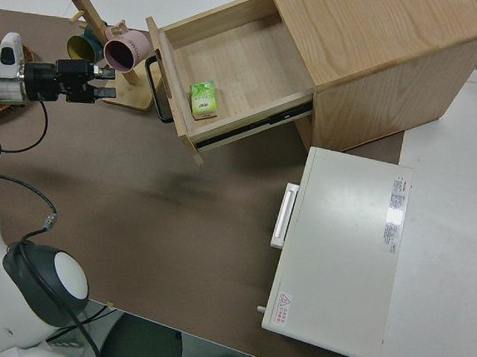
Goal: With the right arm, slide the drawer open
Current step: 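Open the right gripper and release the drawer handle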
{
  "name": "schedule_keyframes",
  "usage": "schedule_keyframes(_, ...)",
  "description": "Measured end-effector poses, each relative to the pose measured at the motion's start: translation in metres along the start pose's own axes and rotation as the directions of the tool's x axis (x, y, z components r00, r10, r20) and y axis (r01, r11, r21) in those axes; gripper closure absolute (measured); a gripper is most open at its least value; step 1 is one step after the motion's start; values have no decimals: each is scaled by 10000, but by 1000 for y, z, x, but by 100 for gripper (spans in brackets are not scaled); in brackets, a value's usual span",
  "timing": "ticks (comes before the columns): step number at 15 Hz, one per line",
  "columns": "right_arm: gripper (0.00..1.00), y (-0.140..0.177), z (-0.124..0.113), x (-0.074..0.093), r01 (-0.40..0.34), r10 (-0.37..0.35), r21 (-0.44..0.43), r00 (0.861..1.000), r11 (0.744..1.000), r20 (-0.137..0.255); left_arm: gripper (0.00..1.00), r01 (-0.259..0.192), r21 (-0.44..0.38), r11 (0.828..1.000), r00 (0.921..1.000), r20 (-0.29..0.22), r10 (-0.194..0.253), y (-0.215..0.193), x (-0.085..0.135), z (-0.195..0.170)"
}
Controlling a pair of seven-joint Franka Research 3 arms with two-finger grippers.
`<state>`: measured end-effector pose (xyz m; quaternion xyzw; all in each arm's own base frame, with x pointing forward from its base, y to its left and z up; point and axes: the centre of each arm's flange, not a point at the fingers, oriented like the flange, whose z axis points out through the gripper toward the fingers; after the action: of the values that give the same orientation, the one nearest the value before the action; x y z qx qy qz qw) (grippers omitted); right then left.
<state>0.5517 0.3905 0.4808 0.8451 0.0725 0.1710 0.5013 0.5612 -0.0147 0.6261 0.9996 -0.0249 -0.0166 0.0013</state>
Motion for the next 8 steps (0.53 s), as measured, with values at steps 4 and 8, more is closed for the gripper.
schedule_keyframes(4, 1, 46, -11, 3, -983, 870, 2015, 9941, 9745, 642, 0, 0, 0, 10000, 10000, 0, 0, 0, 0, 0)
schedule_keyframes(8, 1, 107, 0, 4, -2034, 1535, 3680, 9750, 9073, 1606, 0, 0, 0, 10000, 10000, 0, 0, 0, 0, 0)
